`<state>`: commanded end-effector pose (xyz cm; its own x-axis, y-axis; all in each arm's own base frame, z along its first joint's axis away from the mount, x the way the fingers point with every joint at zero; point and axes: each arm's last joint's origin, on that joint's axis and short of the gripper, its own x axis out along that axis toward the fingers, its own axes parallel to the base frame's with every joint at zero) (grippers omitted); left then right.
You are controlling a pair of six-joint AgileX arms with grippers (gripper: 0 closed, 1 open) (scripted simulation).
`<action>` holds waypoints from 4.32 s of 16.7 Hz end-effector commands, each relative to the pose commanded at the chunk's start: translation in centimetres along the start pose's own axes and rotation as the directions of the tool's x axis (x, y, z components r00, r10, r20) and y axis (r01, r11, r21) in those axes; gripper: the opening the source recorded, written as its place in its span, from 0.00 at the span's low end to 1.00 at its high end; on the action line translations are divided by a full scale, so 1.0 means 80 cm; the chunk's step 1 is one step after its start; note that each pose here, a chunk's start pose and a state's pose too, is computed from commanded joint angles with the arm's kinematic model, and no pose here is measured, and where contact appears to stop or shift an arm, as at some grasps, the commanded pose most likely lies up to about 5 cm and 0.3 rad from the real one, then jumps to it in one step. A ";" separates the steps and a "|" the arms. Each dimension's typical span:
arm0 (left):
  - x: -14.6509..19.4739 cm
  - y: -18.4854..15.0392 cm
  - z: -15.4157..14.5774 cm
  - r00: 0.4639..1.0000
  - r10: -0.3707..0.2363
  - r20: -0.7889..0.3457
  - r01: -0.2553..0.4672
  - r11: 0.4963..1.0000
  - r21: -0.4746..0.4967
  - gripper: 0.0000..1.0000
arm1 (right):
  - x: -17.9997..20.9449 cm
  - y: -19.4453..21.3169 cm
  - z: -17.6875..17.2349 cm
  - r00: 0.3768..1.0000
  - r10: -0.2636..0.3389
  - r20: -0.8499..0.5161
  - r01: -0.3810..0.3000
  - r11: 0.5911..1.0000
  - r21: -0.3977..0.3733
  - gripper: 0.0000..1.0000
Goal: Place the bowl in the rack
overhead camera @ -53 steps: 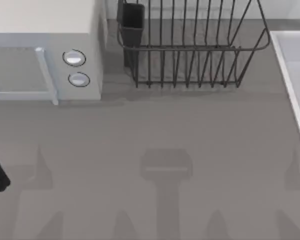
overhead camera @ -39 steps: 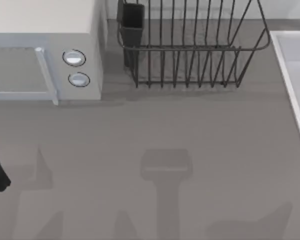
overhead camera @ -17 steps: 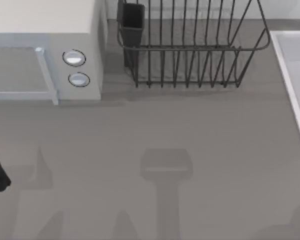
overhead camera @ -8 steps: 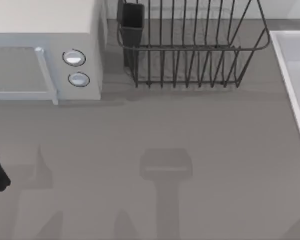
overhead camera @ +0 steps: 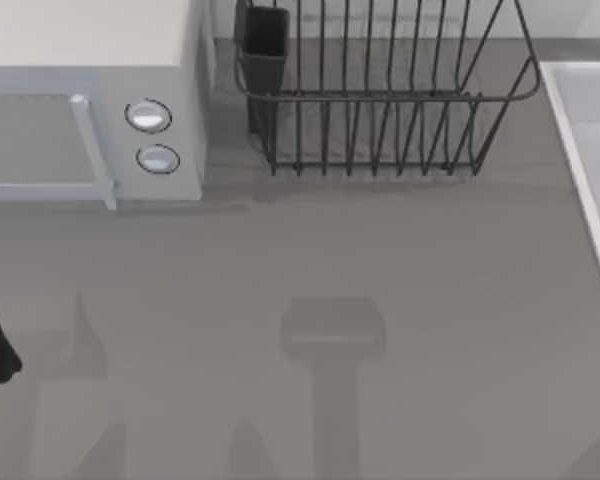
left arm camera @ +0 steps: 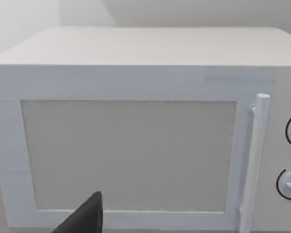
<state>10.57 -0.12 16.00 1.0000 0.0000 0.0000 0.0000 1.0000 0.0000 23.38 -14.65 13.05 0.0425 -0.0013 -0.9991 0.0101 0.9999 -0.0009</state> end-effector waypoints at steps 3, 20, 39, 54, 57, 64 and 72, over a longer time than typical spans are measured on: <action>0.000 0.000 0.000 1.000 0.000 0.000 0.000 1.000 0.000 1.00 | 0.000 0.000 0.000 1.000 0.000 0.000 0.000 1.000 0.000 0.32; 0.000 0.000 0.000 1.000 0.000 0.000 0.000 1.000 0.000 1.00 | -0.019 -0.007 0.009 1.000 0.002 0.001 -0.002 1.000 0.002 0.00; 0.000 0.000 0.000 1.000 0.000 0.000 0.000 1.000 0.000 1.00 | -0.248 0.000 0.011 1.000 0.003 -0.001 -0.003 1.000 0.002 0.00; 0.000 0.000 0.000 1.000 0.000 0.000 0.000 1.000 0.000 1.00 | -0.283 0.350 0.101 0.591 -0.211 0.779 0.471 0.874 -0.120 0.00; 0.000 0.000 0.000 1.000 0.000 0.000 0.000 1.000 0.000 1.00 | -0.306 0.437 0.055 0.387 -0.088 0.918 0.381 0.922 -0.072 0.00; 0.000 0.000 0.000 1.000 0.000 0.000 0.000 1.000 0.000 1.00 | -0.359 0.509 -0.043 0.066 0.000 0.998 0.039 0.999 -0.003 0.00; 0.000 0.000 0.000 1.000 0.000 0.000 0.000 1.000 0.000 1.00 | -0.362 0.514 -0.051 0.045 0.000 0.999 0.001 1.000 0.000 0.00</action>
<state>10.57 -0.12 16.00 1.0000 0.0000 0.0000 0.0000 1.0000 0.0000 18.48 26.51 41.80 0.9999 -0.0101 -0.0021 0.0101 0.9999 -0.0020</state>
